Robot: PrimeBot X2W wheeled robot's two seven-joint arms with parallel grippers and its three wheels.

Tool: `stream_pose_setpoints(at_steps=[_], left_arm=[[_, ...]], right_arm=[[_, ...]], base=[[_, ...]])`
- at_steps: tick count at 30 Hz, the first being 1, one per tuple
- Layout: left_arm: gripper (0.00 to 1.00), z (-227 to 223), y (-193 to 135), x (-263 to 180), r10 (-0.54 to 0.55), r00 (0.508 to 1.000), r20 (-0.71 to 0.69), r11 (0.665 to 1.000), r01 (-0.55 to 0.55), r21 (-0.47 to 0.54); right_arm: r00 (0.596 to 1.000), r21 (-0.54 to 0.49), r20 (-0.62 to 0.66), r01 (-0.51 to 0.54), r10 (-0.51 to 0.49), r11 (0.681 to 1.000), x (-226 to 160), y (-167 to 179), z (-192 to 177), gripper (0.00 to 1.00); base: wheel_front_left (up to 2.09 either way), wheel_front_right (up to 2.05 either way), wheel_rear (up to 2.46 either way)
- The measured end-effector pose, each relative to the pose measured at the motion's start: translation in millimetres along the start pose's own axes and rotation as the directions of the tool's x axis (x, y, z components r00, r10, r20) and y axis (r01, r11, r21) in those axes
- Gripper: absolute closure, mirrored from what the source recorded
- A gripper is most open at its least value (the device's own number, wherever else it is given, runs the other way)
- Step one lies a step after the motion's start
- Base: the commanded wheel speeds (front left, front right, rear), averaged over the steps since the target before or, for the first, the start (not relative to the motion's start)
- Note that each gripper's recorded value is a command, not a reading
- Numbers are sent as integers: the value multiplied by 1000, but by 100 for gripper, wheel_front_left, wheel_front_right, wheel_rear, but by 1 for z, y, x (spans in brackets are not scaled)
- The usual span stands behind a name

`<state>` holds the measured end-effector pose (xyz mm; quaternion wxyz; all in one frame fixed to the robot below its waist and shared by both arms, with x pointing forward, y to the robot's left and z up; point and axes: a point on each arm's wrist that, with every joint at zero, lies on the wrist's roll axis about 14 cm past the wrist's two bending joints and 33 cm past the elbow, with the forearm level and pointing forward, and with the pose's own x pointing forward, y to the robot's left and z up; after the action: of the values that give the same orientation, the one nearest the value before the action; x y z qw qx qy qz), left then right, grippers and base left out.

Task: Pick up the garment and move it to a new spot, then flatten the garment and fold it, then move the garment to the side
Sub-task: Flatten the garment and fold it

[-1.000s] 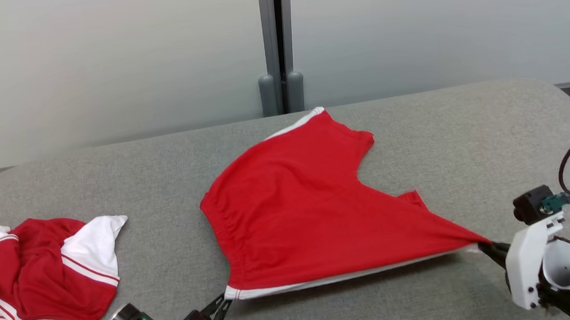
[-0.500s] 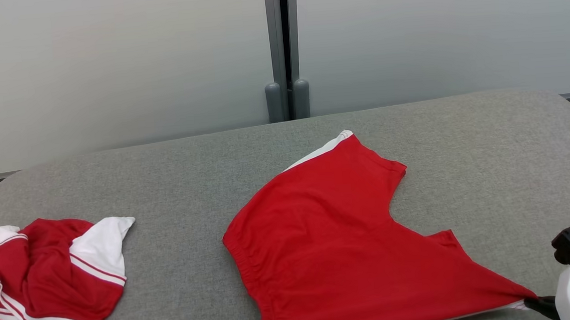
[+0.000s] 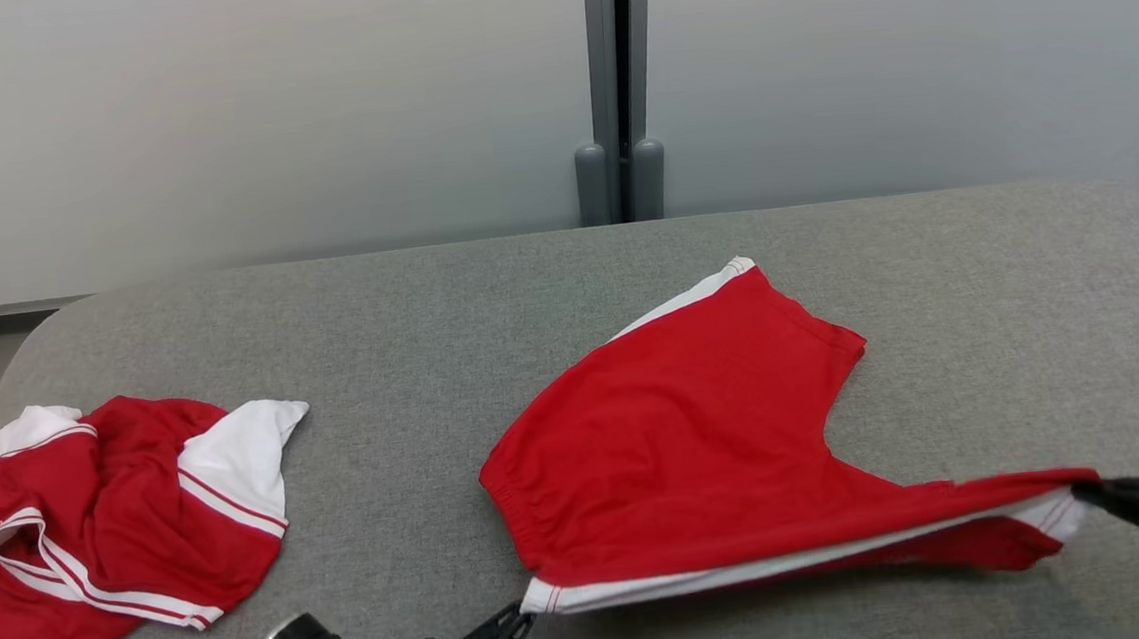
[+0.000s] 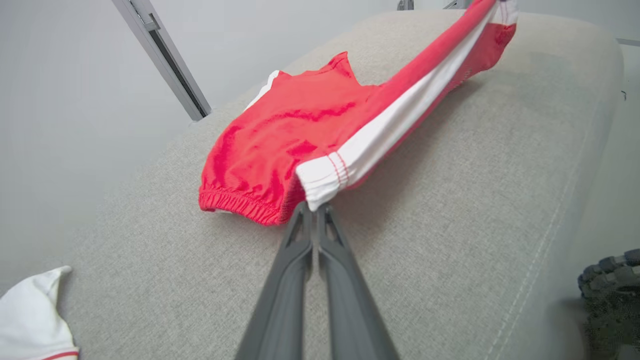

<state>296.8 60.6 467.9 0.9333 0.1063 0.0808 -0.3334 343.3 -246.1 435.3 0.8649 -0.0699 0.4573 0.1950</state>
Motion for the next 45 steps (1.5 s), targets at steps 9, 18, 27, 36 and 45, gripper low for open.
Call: stream_pose_setpoints(at_steps=[9, 18, 27, 36, 45], left_arm=[[100, 26, 36, 27, 66, 996, 67, 997, -68, 25], [100, 15, 70, 58, 111, 993, 44, 994, -111, 2], [100, -12, 94, 88, 140, 990, -8, 990, -140, -13], [100, -44, 111, 100, 170, 982, -77, 985, -172, -17], [89, -58, 117, 109, 180, 978, -106, 983, -184, -27]], right_arm=[[995, -35, 96, -2, 6, 999, 14, -7, 100, 100], [995, -64, 94, -19, 25, 998, 54, -8, 166, 100], [996, -132, 65, -56, 65, 990, 120, 9, 206, 100], [996, -168, 40, -73, 80, 983, 172, 18, 217, 100], [998, -180, 37, -51, 59, 982, 196, 11, 217, 100]], base=[[0, 0, 0], [0, 0, 0], [0, 0, 0], [0, 0, 0], [0, 0, 0]])
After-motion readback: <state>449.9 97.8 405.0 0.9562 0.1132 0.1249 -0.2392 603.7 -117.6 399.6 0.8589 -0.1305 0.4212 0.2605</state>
